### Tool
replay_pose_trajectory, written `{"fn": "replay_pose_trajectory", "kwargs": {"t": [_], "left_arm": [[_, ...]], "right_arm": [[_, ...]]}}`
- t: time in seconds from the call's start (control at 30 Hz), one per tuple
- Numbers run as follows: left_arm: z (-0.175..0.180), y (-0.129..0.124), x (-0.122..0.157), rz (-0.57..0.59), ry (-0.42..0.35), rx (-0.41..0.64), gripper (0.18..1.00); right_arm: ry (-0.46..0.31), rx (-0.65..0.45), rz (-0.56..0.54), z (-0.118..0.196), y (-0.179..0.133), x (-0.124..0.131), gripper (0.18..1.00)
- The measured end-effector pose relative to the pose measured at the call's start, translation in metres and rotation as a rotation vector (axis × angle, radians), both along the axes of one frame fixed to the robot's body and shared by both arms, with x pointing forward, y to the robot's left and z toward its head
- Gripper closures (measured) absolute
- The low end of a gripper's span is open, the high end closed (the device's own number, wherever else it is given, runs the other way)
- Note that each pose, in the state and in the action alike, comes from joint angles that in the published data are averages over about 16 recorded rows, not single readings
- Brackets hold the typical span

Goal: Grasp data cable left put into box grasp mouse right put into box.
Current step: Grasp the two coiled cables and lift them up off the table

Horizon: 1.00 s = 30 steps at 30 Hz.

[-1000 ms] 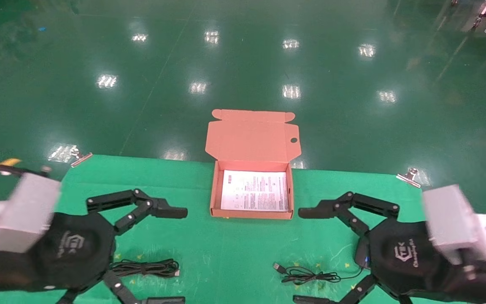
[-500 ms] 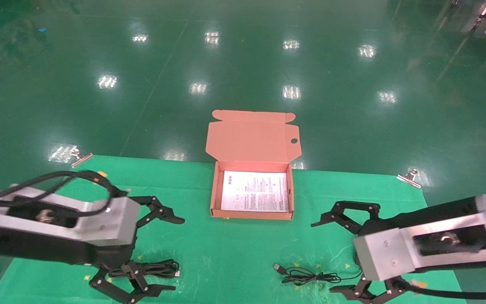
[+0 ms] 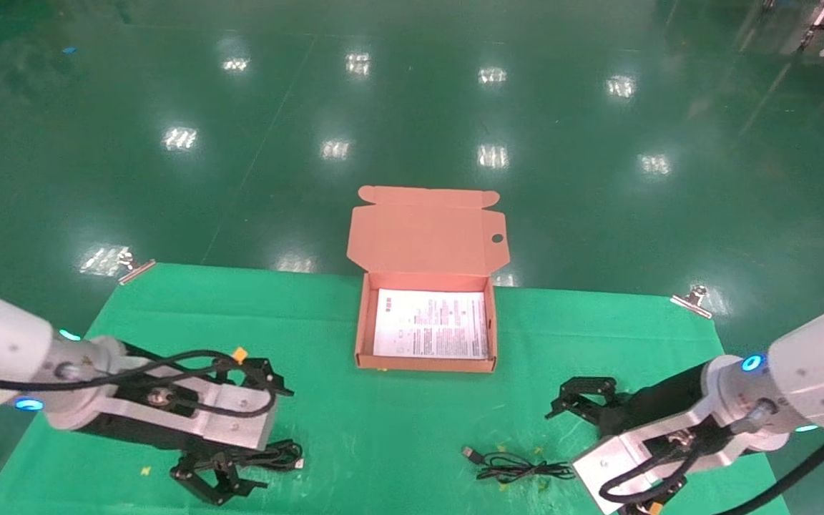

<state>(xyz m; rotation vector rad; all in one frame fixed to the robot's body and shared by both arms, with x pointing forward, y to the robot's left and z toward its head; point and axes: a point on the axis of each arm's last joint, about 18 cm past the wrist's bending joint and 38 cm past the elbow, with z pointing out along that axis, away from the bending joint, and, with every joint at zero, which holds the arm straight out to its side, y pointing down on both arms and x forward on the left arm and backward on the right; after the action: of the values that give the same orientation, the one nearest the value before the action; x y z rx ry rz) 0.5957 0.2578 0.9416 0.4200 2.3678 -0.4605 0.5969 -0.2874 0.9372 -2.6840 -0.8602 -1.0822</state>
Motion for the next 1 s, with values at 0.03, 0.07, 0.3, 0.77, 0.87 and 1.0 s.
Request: {"fn": "replay_pose_trajectory", "kwargs": {"t": [0.03,0.07,0.3,0.77,0.87,1.0], "left_arm": [[-0.004,0.000,0.003,0.006,-0.006,0.014,0.184],[-0.007,0.001,0.006,0.012,-0.011,0.026,0.184],[-0.030,0.005,0.024,0.063,-0.027,0.077,0.184],[-0.070,0.027,0.063,0.220,0.081,-0.015,0.184],[-0.077,0.032,0.072,0.236,0.083,-0.010,0.184],[-0.086,0.037,0.082,0.251,0.072,0.013,0.184]], "right_arm": [[-0.001,-0.008,-0.007,-0.004,0.000,0.002,0.178],[-0.001,-0.013,-0.014,-0.008,0.000,0.005,0.178],[-0.001,-0.028,-0.065,-0.037,0.000,0.018,0.178],[0.062,0.065,-0.169,-0.085,0.004,0.039,0.178],[0.074,0.083,-0.187,-0.093,0.004,0.045,0.178],[0.079,0.093,-0.204,-0.100,0.004,0.055,0.178]]}}
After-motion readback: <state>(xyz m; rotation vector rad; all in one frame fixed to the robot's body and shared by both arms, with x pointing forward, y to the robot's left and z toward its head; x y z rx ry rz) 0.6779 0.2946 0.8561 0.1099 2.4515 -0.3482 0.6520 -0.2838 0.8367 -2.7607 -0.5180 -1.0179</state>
